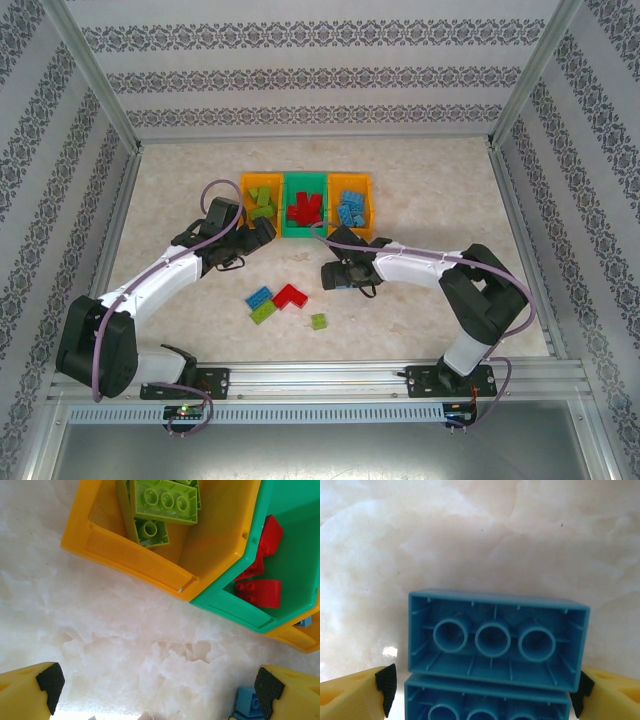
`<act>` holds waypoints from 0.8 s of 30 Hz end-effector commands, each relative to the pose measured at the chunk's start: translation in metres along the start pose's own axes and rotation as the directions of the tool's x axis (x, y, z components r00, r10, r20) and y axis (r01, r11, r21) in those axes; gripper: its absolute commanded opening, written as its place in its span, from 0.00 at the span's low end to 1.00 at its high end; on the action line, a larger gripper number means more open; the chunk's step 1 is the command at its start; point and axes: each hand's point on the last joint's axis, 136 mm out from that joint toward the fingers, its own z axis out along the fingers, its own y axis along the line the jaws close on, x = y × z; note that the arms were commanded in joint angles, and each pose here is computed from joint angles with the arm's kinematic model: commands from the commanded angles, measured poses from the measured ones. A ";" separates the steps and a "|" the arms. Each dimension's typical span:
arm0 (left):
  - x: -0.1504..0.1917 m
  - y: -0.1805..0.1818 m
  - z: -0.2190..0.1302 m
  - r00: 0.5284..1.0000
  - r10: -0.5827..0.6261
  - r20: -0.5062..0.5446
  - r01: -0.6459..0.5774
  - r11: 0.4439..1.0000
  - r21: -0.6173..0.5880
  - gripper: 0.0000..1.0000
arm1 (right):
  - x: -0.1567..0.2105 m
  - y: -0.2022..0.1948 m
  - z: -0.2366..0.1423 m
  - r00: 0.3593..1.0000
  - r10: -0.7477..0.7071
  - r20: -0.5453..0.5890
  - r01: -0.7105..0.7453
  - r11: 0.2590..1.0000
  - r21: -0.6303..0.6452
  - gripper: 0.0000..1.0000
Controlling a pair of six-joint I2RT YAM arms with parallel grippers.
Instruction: Sort the legos into containers by color
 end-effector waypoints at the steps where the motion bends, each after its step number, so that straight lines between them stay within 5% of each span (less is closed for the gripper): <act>1: -0.001 0.008 -0.005 1.000 0.009 0.010 -0.009 1.000 -0.018 0.99 | 0.019 -0.005 -0.002 0.999 0.016 -0.045 -0.014 0.999 0.031 0.90; 17: 0.001 0.013 -0.007 1.000 0.008 0.016 -0.008 1.000 -0.028 0.99 | 0.016 -0.018 -0.027 1.000 0.012 0.010 -0.013 0.998 0.060 0.63; 24: 0.002 0.012 -0.007 1.000 0.011 0.009 -0.011 1.000 -0.025 0.99 | -0.045 -0.016 -0.081 0.984 0.045 0.173 -0.036 0.998 -0.055 0.61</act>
